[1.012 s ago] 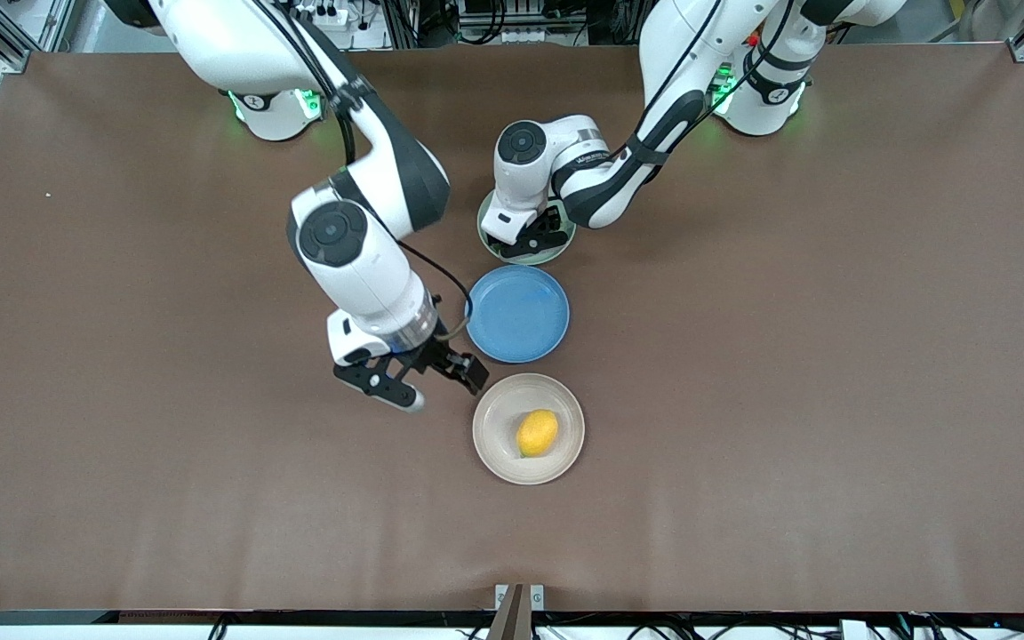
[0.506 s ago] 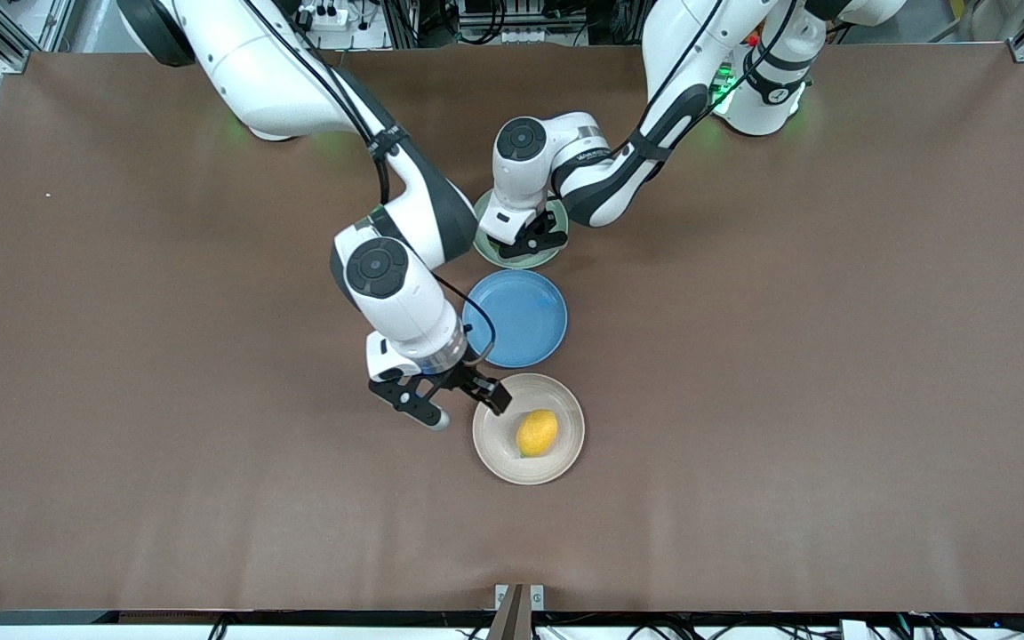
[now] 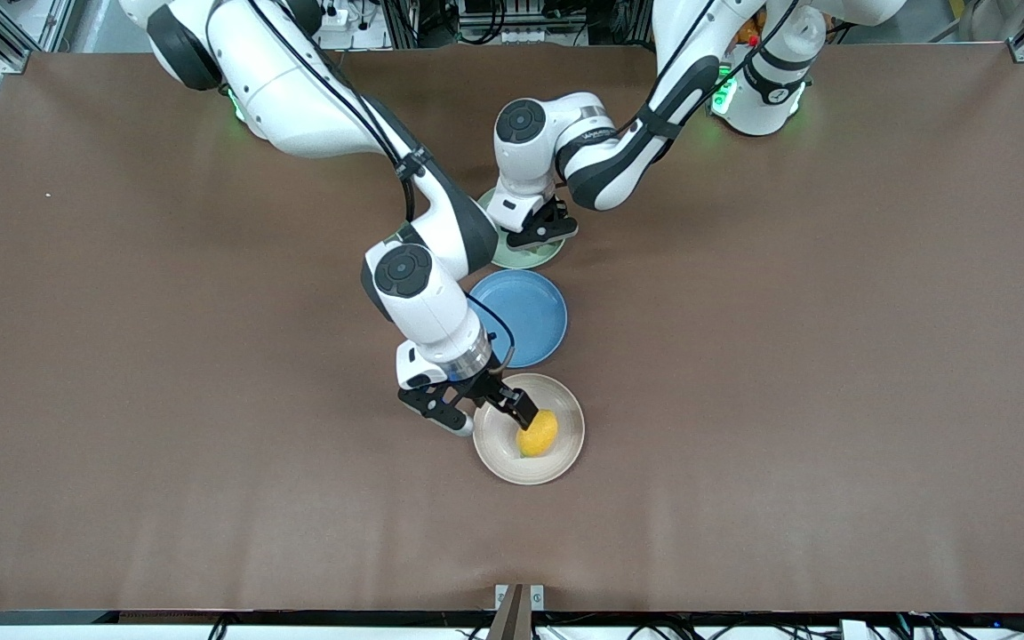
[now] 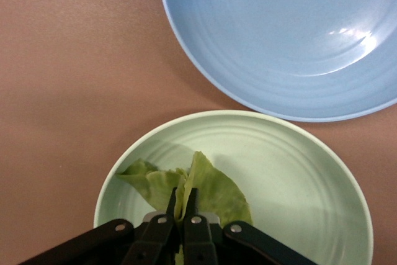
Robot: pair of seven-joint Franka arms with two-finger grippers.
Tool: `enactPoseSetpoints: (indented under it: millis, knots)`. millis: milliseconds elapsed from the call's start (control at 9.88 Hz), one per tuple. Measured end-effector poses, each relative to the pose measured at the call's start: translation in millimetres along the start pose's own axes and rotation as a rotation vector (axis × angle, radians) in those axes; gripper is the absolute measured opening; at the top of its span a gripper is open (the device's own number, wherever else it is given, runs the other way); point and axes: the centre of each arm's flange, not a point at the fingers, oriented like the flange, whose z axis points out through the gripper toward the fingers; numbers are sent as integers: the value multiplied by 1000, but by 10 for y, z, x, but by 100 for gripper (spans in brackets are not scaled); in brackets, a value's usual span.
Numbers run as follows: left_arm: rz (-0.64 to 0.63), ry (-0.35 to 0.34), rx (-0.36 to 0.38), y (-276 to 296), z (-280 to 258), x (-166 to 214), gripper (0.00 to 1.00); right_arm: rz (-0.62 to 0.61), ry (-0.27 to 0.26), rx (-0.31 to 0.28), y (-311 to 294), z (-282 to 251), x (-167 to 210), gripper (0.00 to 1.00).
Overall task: Pick lemon and lettuce from plates
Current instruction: 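Lift the lettuce with the left gripper while the right gripper lowers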
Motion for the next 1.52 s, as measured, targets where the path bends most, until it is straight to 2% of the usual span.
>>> enactPoseSetpoints:
  millis: [405, 607, 810, 1012, 1214, 1518]
  knots:
    - [3, 60, -12, -136, -660, -153, 3, -12, 6, 23, -26, 320, -83, 100]
    - [-1, 42, -15, -264, -1178, -157, 3, -12, 29, 66, -43, 379, -58, 100]
    - [28, 2, -35, -507, -1764, -11, 3, -11, 40, 85, 42, 566, -82, 100]
    - [61, -9, -24, -862, -2327, 385, 3, -15, 36, 78, 92, 694, -137, 100]
    - [93, -15, -32, -1210, -2744, 979, 3, -19, 36, 83, 91, 761, -167, 100]
    - [121, -51, -140, -1962, -2925, 2041, 3, -20, 48, 109, 39, 751, -145, 100]
